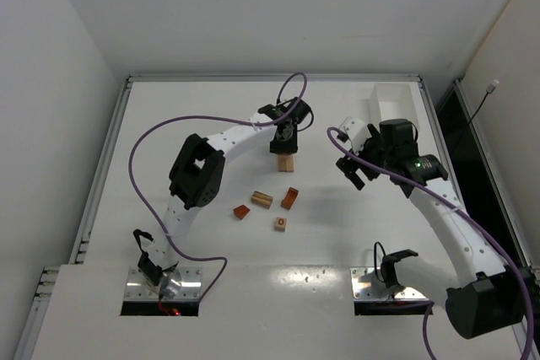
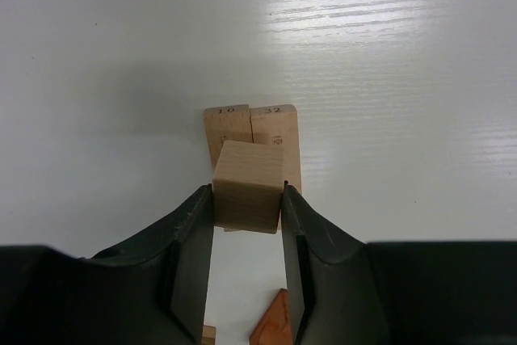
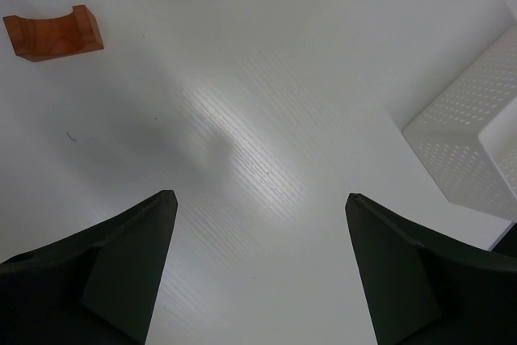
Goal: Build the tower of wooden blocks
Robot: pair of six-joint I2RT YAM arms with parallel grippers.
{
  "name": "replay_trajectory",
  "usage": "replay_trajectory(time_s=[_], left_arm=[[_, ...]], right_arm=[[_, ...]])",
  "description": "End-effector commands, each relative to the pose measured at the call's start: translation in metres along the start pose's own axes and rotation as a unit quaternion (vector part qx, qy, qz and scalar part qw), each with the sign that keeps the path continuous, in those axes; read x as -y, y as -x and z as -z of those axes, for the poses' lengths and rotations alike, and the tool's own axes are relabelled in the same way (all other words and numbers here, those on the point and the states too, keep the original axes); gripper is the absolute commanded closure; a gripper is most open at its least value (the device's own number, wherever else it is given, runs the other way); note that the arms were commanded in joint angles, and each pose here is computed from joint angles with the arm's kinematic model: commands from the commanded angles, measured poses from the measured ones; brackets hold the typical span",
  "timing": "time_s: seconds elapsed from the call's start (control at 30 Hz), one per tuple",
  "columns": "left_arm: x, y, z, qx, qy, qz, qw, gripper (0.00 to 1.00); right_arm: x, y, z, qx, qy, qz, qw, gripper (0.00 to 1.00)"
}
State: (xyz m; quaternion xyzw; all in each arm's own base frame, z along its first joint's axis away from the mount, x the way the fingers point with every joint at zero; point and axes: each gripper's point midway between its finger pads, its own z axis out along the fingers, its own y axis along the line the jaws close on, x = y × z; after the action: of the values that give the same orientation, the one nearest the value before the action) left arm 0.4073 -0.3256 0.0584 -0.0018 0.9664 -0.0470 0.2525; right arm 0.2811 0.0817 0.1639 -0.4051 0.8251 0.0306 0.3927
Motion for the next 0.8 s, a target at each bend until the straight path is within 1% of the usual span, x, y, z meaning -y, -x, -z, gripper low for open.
replay_trajectory(time_s=[0.0, 0.1, 0.2, 0.23, 0.3, 0.33, 0.4, 0.43, 0.5, 0.53, 0.63, 0.67, 0.7, 0.77], left_arm=[[-0.001, 0.000, -0.011, -0.001, 0.000, 0.008, 1.000, 1.00], [0.001, -0.001, -0.011, -0.003, -0.003, 0.008, 1.000, 1.00], [-0.001, -0.004, -0.014, -0.007, -0.001, 0.002, 1.000, 0.96], [-0.001, -0.004, -0.014, -0.007, 0.000, 0.002, 1.000, 0.91], [0.001, -0.002, -0.015, -0.004, -0.003, 0.003, 1.000, 0.86], [0.001, -0.002, -0.015, -0.003, -0.003, 0.003, 1.000, 0.81], [0.003, 0.001, -0.013, 0.000, -0.006, 0.004, 1.000, 0.78], [0.003, 0.001, -0.013, 0.000, -0.006, 0.004, 1.000, 0.72], [0.004, 0.000, -0.013, -0.003, -0.010, -0.001, 1.000, 0.65], [0.004, -0.001, -0.017, -0.003, -0.010, -0.001, 1.000, 0.54], [0.006, -0.002, -0.017, -0.006, -0.014, -0.001, 1.000, 0.40], [0.008, 0.001, -0.015, -0.002, -0.017, 0.000, 1.000, 0.30], [0.006, 0.003, -0.015, 0.002, -0.012, 0.000, 1.000, 0.25], [0.007, 0.011, -0.008, 0.014, -0.015, -0.001, 1.000, 0.18]], right_arm=[[0.004, 0.004, -0.003, 0.009, -0.005, -0.005, 1.000, 0.18], [0.005, 0.006, -0.003, 0.013, -0.007, -0.004, 1.000, 0.18], [0.006, 0.005, -0.003, 0.010, -0.011, -0.004, 1.000, 0.18], [0.006, 0.005, -0.003, 0.010, -0.011, -0.004, 1.000, 0.18], [0.006, 0.005, -0.003, 0.010, -0.011, -0.004, 1.000, 0.18], [0.006, 0.005, -0.003, 0.010, -0.011, -0.004, 1.000, 0.18], [0.006, 0.005, -0.003, 0.010, -0.011, -0.004, 1.000, 0.16], [0.006, 0.005, -0.003, 0.010, -0.011, -0.004, 1.000, 0.16], [0.006, 0.005, -0.003, 0.010, -0.011, -0.004, 1.000, 0.16], [0.006, 0.005, -0.003, 0.010, -0.011, -0.004, 1.000, 0.16], [0.006, 0.005, -0.003, 0.010, -0.011, -0.004, 1.000, 0.16], [0.006, 0.005, -0.003, 0.010, -0.011, -0.004, 1.000, 0.16], [0.006, 0.005, -0.003, 0.010, -0.011, -0.004, 1.000, 0.16], [0.005, 0.003, -0.003, 0.010, -0.011, -0.004, 1.000, 0.16]])
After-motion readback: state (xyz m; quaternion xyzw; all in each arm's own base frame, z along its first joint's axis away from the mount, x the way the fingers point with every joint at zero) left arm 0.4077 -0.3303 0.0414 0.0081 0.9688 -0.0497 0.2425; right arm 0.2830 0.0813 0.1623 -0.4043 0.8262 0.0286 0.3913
